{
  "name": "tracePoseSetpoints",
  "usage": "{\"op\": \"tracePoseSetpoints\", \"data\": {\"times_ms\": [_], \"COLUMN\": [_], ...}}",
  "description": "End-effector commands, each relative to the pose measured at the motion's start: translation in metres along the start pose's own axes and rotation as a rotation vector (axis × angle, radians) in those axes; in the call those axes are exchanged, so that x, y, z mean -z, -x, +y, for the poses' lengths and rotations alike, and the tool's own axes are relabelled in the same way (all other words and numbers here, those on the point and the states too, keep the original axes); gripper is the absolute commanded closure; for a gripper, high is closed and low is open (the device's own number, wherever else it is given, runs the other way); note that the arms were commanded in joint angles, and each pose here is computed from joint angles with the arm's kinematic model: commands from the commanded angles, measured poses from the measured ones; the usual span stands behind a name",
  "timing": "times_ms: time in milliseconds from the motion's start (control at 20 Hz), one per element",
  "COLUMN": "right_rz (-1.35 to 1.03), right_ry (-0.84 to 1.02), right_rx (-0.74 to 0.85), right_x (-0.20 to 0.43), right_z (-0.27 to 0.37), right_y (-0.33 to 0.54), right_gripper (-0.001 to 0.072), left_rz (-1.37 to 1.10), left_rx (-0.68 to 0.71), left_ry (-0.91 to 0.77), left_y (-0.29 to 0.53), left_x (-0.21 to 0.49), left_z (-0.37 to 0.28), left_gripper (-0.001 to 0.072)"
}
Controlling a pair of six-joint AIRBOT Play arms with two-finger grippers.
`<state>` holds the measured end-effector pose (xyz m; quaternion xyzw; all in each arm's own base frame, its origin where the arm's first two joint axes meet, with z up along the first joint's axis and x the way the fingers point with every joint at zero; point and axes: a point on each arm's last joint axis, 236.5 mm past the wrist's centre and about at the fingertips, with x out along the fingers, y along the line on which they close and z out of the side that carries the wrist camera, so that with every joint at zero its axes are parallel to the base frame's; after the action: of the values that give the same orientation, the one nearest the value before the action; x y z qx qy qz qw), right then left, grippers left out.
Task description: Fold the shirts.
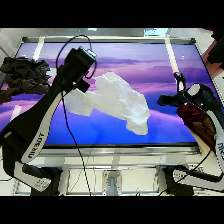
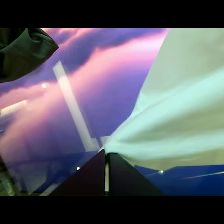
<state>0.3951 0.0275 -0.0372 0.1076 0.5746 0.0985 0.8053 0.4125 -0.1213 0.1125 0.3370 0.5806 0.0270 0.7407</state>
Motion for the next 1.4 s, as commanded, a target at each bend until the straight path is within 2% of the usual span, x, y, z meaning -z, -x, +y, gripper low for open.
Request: {"op": "tracePoseSetpoints", "data": {"times_ms": [0, 150, 500, 700, 750, 850, 900, 950, 1200, 1250, 1350], "right_rz": [0.108, 0.238, 0.170, 0.229, 0.233, 0.225, 0.218, 0.211, 0.217, 0.219, 0.218], "right_ry": [-0.068, -0.037, -0.038, -0.061, -0.065, -0.068, -0.058, -0.060, -0.036, -0.024, -0.024], "right_rx": [-0.220, -0.255, -0.201, -0.216, -0.222, -0.239, -0.252, -0.263, -0.250, -0.232, -0.209], "right_x": [0.019, 0.048, 0.032, 0.046, 0.046, 0.044, 0.043, 0.041, 0.043, 0.044, 0.044], "right_z": [0.047, 0.064, 0.056, 0.055, 0.057, 0.061, 0.063, 0.066, 0.062, 0.056, 0.044], "right_y": [-0.023, -0.033, -0.054, -0.067, -0.067, -0.067, -0.066, -0.066, -0.067, -0.068, -0.066], "right_gripper": [0.0099, 0.0100, 0.0101, 0.0102, 0.0122, 0.0327, 0.0389, 0.0398, 0.0394, 0.0374, 0.0188], "left_rz": [-0.010, -0.040, -0.039, -0.038, -0.039, -0.039, -0.039, -0.039, -0.038, -0.038, -0.038], "left_rx": [0.013, 0.029, 0.038, 0.038, 0.038, 0.038, 0.038, 0.038, 0.038, 0.038, 0.038], "left_ry": [0.022, 0.020, 0.019, 0.019, 0.019, 0.019, 0.019, 0.019, 0.019, 0.019, 0.018], "left_y": [-0.005, -0.005, -0.005, -0.005, -0.005, -0.005, -0.005, -0.005, -0.005, -0.005, -0.005], "left_x": [-0.003, -0.010, -0.010, -0.010, -0.010, -0.010, -0.010, -0.010, -0.010, -0.010, -0.010], "left_z": [0.006, 0.002, 0.000, 0.000, 0.000, 0.000, 0.000, 0.000, 0.000, 0.000, 0.000], "left_gripper": [0.0698, 0.0697, 0.0697, 0.0697, 0.0697, 0.0697, 0.0697, 0.0697, 0.0697, 0.0697, 0.0697]}}
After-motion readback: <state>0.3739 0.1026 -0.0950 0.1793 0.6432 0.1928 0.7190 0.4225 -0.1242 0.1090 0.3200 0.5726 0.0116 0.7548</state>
